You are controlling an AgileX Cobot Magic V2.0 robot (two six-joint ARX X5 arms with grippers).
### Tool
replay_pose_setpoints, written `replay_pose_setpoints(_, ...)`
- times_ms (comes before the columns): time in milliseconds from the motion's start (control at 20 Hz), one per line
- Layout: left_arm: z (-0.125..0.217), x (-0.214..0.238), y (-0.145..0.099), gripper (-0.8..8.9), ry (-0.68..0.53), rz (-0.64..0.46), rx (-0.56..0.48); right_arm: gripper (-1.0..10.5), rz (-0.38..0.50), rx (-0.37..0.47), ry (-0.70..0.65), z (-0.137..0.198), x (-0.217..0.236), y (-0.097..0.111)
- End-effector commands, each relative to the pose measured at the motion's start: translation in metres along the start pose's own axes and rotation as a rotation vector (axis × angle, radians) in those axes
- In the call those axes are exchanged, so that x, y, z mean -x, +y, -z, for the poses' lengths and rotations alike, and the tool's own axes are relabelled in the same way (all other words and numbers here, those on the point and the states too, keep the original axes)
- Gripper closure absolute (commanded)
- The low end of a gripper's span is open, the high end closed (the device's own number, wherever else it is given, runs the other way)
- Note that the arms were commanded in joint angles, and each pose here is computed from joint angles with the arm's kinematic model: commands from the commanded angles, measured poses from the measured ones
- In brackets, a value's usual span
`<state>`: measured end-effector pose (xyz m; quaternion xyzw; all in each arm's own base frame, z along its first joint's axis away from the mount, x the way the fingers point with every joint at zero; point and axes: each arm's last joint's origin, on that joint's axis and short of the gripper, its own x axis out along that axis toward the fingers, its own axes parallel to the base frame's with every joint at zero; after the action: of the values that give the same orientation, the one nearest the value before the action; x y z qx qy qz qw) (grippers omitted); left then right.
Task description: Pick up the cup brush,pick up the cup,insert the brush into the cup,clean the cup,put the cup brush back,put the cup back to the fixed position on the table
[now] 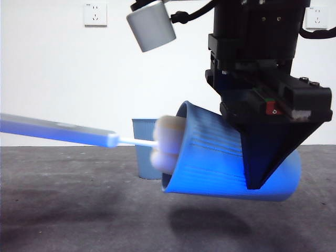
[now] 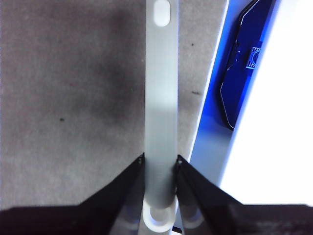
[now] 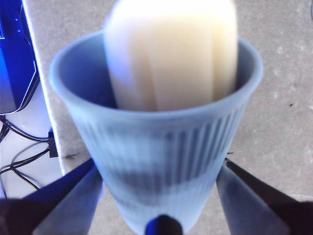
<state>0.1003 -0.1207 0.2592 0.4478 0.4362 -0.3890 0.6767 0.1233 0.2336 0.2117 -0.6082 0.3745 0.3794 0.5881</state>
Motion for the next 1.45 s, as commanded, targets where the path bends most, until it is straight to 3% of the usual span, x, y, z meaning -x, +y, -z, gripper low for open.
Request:
replay_pose_setpoints(50, -0.010, -0.008, 0.003, 8.22, -0.033, 0.006, 0.020, 9.6, -0.005, -0.002, -0.003, -0.002, -0.001, 0.001)
replay_pose_setpoints(250, -0.024, -0.018, 0.007, 8.22, -0.082, 0.011, 0.025, 9.6, -0.010, -0.003, -0.008, -0.002, -0.001, 0.001)
replay_pose_setpoints(800, -0.048, -0.052, 0.009, 8.22, -0.068, 0.073, -0.003, 9.6, -0.001, -0.015, -0.035, -0.005, -0.001, 0.000)
replay_pose_setpoints(1150, -0.038, -0.048, 0.007, 8.22, 0.025, 0.064, -0.005, 9.6, 0.000, -0.016, -0.038, -0.005, -0.001, -0.001)
replay_pose_setpoints(1450, -0.013, -0.017, 0.013, 8.22, -0.017, 0.007, 0.071, 9.6, -0.004, -0.012, -0.029, -0.004, -0.001, 0.000)
